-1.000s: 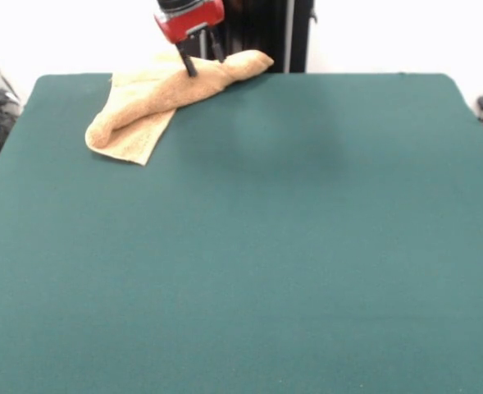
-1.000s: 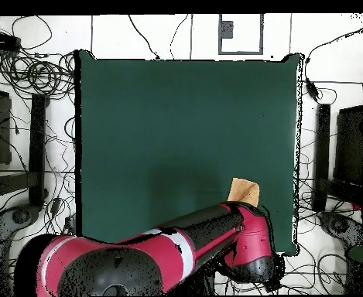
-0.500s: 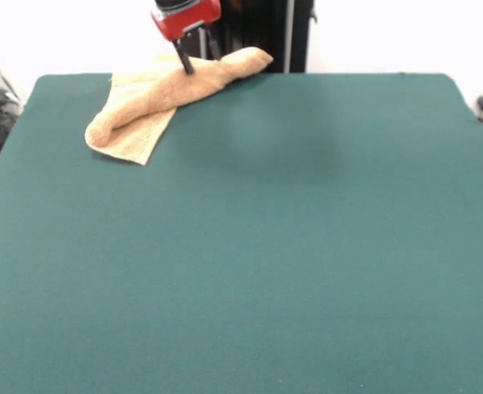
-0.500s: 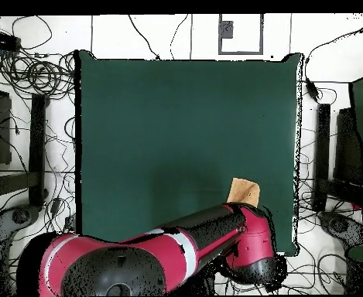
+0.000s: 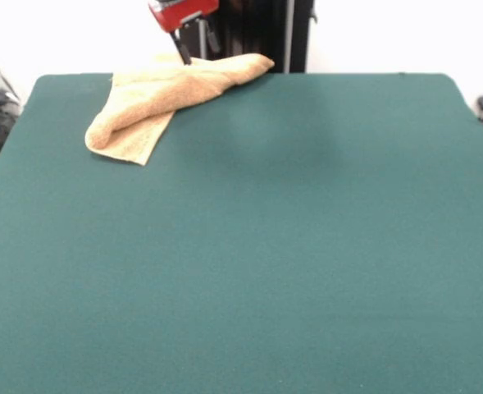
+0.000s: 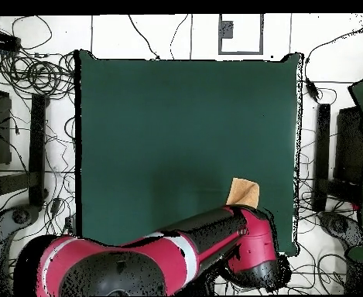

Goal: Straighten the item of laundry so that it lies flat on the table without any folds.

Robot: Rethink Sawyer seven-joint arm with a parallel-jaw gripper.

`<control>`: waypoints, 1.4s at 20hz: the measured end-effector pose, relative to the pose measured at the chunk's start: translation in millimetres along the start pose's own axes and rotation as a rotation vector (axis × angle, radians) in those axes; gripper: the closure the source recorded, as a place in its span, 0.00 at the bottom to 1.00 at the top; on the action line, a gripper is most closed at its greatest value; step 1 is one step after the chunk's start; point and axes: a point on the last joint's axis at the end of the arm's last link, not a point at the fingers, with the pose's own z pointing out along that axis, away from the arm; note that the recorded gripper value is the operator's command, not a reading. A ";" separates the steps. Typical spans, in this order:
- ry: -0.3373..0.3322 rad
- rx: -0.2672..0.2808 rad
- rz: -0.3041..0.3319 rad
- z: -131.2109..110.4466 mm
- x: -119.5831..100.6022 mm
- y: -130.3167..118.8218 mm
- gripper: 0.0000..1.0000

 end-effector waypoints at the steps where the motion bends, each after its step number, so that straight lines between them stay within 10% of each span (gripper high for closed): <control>1: 0.002 0.000 0.000 -0.6 0.7 0.2 0.00; 19: 0.012 -0.006 0.027 -12.1 16.4 10.8 0.00; 28: 0.004 -0.031 0.178 -19.6 63.5 13.2 0.00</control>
